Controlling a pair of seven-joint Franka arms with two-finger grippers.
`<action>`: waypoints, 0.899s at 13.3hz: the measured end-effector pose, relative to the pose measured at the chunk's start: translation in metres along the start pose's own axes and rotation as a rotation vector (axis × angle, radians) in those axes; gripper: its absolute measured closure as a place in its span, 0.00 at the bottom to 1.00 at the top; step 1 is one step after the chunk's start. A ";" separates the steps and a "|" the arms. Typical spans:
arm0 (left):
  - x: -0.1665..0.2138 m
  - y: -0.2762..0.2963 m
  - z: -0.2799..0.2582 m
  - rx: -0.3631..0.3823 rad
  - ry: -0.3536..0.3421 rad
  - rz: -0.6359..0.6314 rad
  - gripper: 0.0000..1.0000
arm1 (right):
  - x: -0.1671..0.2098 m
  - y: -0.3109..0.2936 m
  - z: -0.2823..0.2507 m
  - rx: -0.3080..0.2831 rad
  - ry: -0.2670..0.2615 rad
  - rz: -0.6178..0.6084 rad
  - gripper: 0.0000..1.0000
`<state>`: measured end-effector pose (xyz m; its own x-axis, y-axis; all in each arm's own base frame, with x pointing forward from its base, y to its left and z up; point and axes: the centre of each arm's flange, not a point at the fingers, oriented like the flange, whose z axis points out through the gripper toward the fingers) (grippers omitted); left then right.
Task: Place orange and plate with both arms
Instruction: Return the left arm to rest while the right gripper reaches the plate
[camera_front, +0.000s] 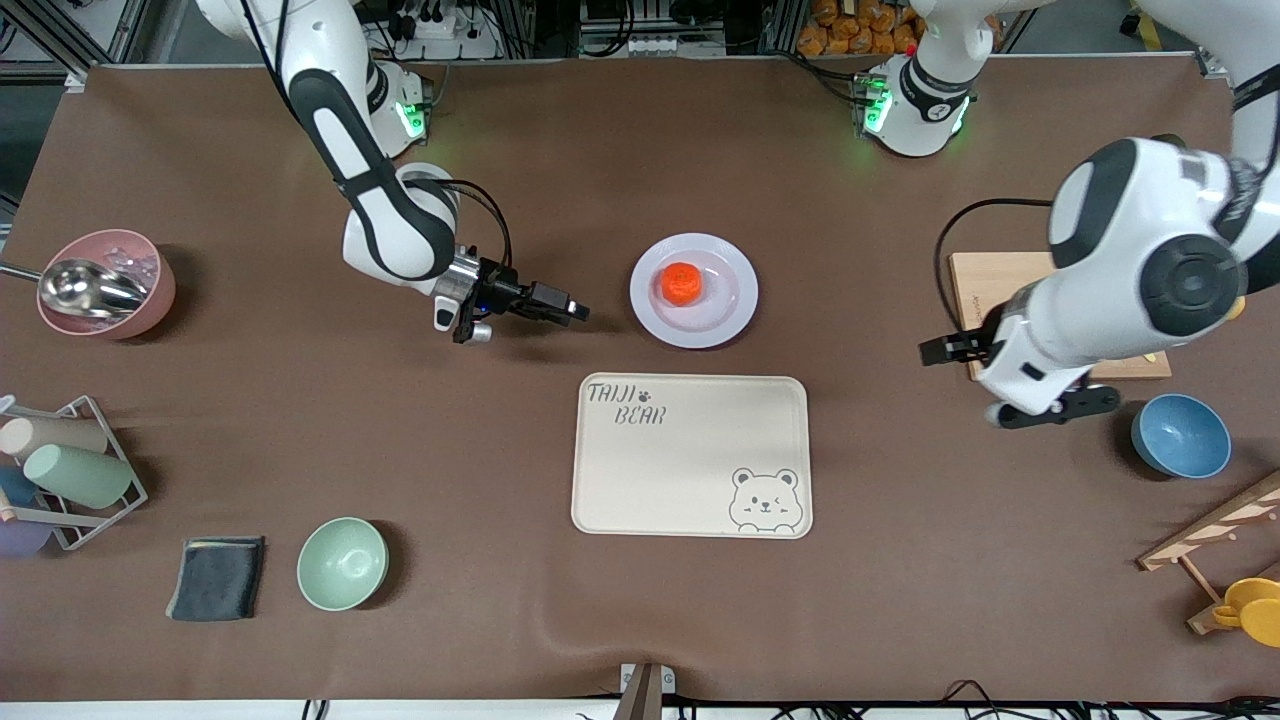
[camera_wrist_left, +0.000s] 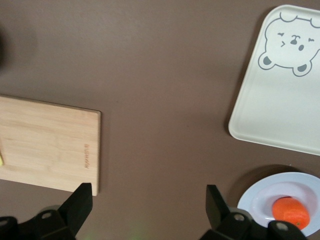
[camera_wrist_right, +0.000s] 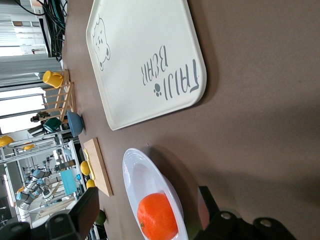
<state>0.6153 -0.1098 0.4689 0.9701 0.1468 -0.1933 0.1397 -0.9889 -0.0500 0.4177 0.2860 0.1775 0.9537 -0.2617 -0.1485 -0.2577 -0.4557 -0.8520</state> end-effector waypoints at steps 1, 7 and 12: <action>0.000 -0.011 -0.006 -0.002 0.010 0.011 0.00 | -0.007 0.003 0.008 0.009 0.005 0.003 0.17; -0.010 -0.033 -0.033 0.033 0.046 0.110 0.00 | -0.026 0.017 0.032 0.022 0.016 0.017 0.30; -0.054 -0.038 -0.086 0.071 0.119 0.169 0.00 | -0.055 0.022 0.064 0.036 0.019 0.025 0.37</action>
<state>0.5749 -0.0824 0.5653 0.9957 -0.0291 -0.0881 -0.0376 -0.9946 -0.0969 0.3692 0.3452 0.1346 0.9438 -0.2887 -0.1608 -0.2753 -0.4178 -0.8658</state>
